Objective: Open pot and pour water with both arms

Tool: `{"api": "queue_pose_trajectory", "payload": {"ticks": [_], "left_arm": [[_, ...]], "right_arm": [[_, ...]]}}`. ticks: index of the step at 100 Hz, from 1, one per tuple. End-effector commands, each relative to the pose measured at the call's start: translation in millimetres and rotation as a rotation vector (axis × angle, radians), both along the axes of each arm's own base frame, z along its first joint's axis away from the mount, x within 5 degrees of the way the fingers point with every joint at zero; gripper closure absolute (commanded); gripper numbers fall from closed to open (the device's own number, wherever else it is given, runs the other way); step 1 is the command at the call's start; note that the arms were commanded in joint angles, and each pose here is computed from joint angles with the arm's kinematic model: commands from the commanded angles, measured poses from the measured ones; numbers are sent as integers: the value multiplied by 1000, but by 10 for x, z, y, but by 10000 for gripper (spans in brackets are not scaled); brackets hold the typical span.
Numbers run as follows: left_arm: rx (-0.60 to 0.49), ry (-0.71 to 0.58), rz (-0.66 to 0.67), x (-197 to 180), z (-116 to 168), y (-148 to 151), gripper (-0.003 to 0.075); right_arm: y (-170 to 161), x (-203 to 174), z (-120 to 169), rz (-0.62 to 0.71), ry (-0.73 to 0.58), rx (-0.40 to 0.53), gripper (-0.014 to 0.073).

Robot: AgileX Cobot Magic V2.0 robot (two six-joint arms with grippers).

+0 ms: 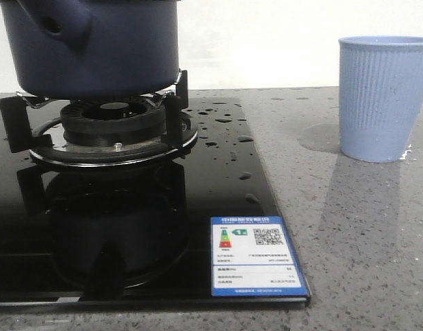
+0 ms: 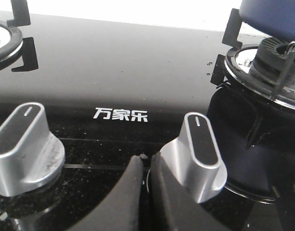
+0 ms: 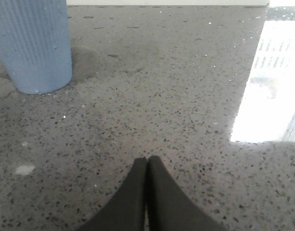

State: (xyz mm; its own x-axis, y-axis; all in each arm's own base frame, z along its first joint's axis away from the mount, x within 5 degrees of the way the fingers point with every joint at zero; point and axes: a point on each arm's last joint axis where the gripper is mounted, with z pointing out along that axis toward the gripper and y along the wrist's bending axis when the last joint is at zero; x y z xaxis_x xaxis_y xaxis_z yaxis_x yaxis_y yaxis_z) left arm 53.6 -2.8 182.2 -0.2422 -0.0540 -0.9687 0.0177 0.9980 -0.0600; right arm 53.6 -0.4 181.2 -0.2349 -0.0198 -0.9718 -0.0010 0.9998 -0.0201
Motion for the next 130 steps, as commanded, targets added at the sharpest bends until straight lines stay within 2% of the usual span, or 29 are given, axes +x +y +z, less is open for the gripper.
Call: {"api": "queue_pose_trajectory", "payload": {"ticks": [1, 56, 68, 78, 85, 98, 105, 112, 115, 119, 120, 125, 130], "left_arm": [[-11, -40, 6, 2, -40, 3, 740], [-8, -40, 6, 2, -40, 4, 740], [130, -53, 11, 4, -30, 36, 740], [227, -102, 16, 11, 15, 54, 740], [233, -164, 15, 18, 71, 48, 740], [204, -318, 14, 19, 209, 29, 740], [204, -371, 14, 14, 257, 24, 740], [174, -427, 17, 6, 308, 21, 740], [127, -454, 23, 1, 332, 23, 740], [43, -489, 35, -6, 365, 31, 740], [-22, -499, 44, -9, 374, 40, 740], [-190, -541, 68, -20, 411, 66, 740], [-315, -589, 97, -35, 449, 102, 740]], "right_arm": [[1, -3, -8, 3, -31, -9, 664], [1, -3, -8, 3, -31, -9, 664], [-4, 5, 30, 2, -74, -34, 664], [2, 17, 174, 7, -233, -38, 664], [6, 11, 277, 5, -346, 32, 664], [-40, -13, 404, -41, -493, 365, 664], [-49, -12, 401, -51, -491, 429, 664], [-44, -8, 389, -49, -476, 429, 664], [-44, -8, 389, -49, -476, 429, 664], [-44, -6, 388, -50, -474, 429, 664], [-45, -4, 389, -51, -474, 429, 664], [-47, -5, 413, -51, -480, 429, 664], [-42, -12, 452, -46, -482, 429, 664]]}}
